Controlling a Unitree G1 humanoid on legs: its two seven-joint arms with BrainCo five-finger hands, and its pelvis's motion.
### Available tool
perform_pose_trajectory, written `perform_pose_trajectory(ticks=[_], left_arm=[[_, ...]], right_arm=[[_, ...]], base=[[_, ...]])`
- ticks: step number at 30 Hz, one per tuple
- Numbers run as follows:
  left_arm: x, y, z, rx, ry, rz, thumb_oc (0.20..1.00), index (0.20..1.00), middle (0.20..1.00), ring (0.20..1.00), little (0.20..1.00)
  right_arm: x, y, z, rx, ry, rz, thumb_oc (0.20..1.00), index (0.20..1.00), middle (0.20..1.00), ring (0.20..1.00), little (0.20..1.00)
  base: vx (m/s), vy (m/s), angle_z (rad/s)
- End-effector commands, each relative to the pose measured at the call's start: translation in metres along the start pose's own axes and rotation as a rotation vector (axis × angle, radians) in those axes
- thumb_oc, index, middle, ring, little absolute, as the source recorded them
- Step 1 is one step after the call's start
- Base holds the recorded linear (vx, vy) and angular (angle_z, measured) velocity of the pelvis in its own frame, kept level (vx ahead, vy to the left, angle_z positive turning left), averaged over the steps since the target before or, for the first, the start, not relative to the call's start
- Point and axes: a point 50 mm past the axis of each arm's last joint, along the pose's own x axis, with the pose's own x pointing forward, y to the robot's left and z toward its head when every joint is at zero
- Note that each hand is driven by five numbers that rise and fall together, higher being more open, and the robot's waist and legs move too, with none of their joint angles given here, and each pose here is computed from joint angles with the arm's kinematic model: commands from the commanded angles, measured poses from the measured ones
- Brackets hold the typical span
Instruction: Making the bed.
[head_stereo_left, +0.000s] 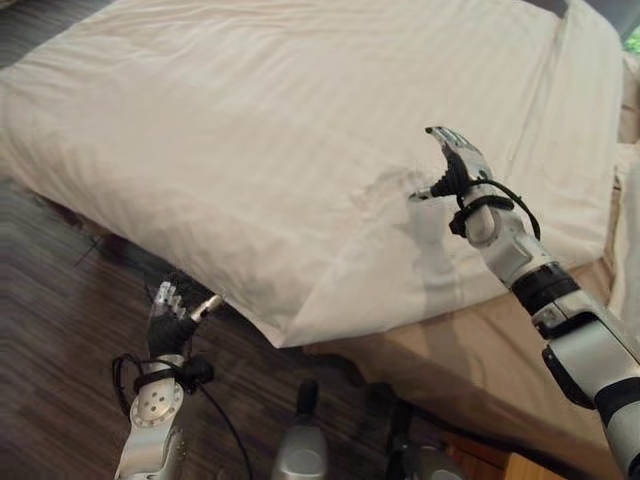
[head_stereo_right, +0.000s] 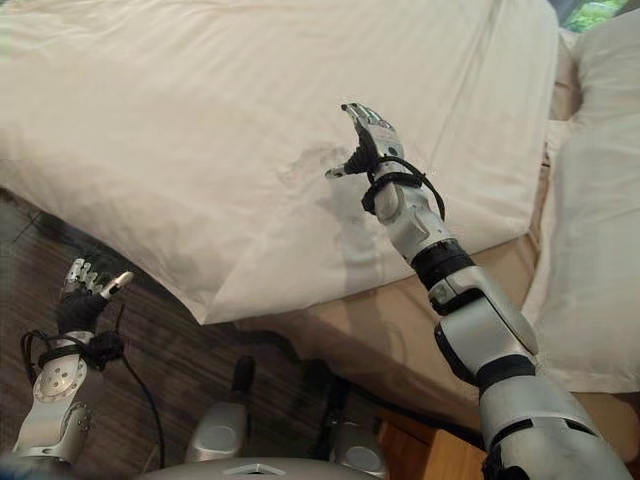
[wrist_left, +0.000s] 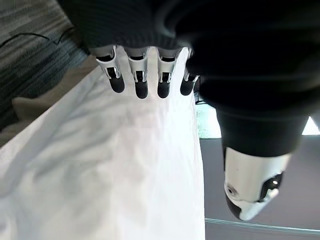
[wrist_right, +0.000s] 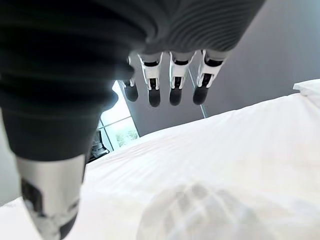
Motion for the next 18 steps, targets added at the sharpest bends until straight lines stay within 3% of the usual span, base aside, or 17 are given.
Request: perform_pose_trajectory(ticks=[1, 4, 7, 11, 18], left_arm=[[0.016, 0.012, 0.040, 0.027, -0.172, -0.030, 1.000, 1.000, 1.000, 1.000, 1.000], [0.017, 0.012, 0.044, 0.031, -0.190, -0.049, 1.000, 1.000, 1.000, 1.000, 1.000], [0.048, 0.001, 0.050, 0.050, -0.206, -0.018, 1.000, 1.000, 1.000, 1.000, 1.000], [0.056, -0.005, 0.051, -0.003, -0.211, 0.005, 1.000, 1.000, 1.000, 1.000, 1.000], [0.074, -0.023, 0.053, -0.036, -0.201, -0.006, 1.000, 1.000, 1.000, 1.000, 1.000]], right_arm=[[0.026, -0.045, 0.026, -0.072, -0.079, -0.095, 1.000, 1.000, 1.000, 1.000, 1.000], [0.032, -0.057, 0.031, -0.098, -0.086, -0.124, 1.000, 1.000, 1.000, 1.000, 1.000], [0.036, -0.060, 0.044, -0.114, -0.112, -0.146, 1.000, 1.000, 1.000, 1.000, 1.000], [0.040, -0.067, 0.045, -0.185, -0.115, -0.157, 1.000, 1.000, 1.000, 1.000, 1.000], [0.036, -0.054, 0.007, -0.180, 0.057, -0.109, 1.000, 1.000, 1.000, 1.000, 1.000]], base=[[0.00, -0.032, 0.10], [-0.01, -0.023, 0.06], [-0.03, -0.016, 0.08], [-0.01, -0.011, 0.02], [-0.06, -0.019, 0.01]])
